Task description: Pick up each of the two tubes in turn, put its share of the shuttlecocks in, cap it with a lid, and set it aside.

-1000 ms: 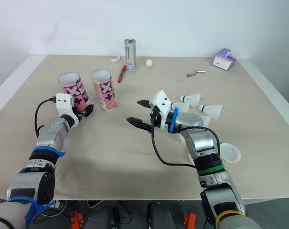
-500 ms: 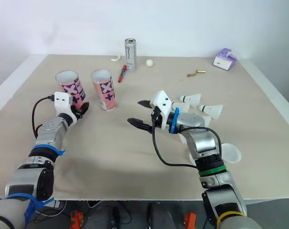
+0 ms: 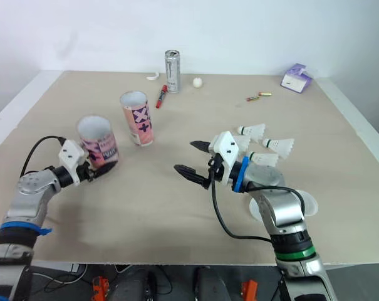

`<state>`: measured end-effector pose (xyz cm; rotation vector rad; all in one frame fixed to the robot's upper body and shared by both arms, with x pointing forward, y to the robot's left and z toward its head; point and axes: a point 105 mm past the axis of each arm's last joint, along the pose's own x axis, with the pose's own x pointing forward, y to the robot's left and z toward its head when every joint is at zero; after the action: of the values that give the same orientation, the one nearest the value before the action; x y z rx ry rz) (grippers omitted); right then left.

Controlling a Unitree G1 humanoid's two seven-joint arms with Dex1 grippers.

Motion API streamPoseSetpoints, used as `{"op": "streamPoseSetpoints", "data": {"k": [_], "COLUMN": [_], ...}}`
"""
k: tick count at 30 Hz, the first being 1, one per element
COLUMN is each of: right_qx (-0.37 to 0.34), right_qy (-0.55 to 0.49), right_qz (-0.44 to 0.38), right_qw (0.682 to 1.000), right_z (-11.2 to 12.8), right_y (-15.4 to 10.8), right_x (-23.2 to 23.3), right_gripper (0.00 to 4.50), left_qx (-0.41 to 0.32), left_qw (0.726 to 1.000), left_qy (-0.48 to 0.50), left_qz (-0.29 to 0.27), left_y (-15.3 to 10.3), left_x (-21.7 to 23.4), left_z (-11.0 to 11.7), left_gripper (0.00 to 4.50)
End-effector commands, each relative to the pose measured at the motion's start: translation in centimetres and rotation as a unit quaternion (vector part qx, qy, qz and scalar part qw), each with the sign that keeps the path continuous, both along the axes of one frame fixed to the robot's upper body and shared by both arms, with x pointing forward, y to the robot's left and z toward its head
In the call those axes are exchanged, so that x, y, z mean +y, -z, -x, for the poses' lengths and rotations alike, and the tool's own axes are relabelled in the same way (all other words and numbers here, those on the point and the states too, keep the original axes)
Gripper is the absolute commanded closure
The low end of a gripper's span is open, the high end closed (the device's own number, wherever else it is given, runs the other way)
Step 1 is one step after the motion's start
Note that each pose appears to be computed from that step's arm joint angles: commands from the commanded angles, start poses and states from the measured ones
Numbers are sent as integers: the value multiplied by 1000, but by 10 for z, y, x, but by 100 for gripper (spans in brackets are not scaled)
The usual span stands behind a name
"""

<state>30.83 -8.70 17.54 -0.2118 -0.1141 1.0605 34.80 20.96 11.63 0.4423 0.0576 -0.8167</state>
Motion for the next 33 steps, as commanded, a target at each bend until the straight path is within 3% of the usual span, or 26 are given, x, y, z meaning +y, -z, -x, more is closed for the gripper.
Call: {"op": "streamPoseSetpoints", "data": {"k": [1,6,14,20,26,29,33], "right_qx": [-23,-9,5,-9,-14,-3,74], "right_qy": [15,40,50,-24,-32,7,128], "right_qz": [-11,-11,-9,26,43,23,-21], "right_qw": [1000,999,999,999,998,1000,989], "right_z": [11,32,45,67,71,67,64], "right_y": [-16,-11,-5,-1,1,0,8], "right_x": [-7,-18,-24,-18,-21,-30,-64], "right_gripper": [0,0,0,0,0,0,0], "left_qx": [8,56,88,85,86,80,78], "left_qw": [995,967,941,940,939,938,939], "left_qy": [90,217,273,269,275,274,266], "left_qz": [-48,-124,-177,-192,-188,-194,-205], "left_y": [-10,-6,-5,-11,-15,-15,-17], "left_x": [-23,-71,-99,-108,-121,-125,-126], "left_z": [15,33,32,20,20,20,19], "left_gripper": [150,150,150,150,150,150,150]}}
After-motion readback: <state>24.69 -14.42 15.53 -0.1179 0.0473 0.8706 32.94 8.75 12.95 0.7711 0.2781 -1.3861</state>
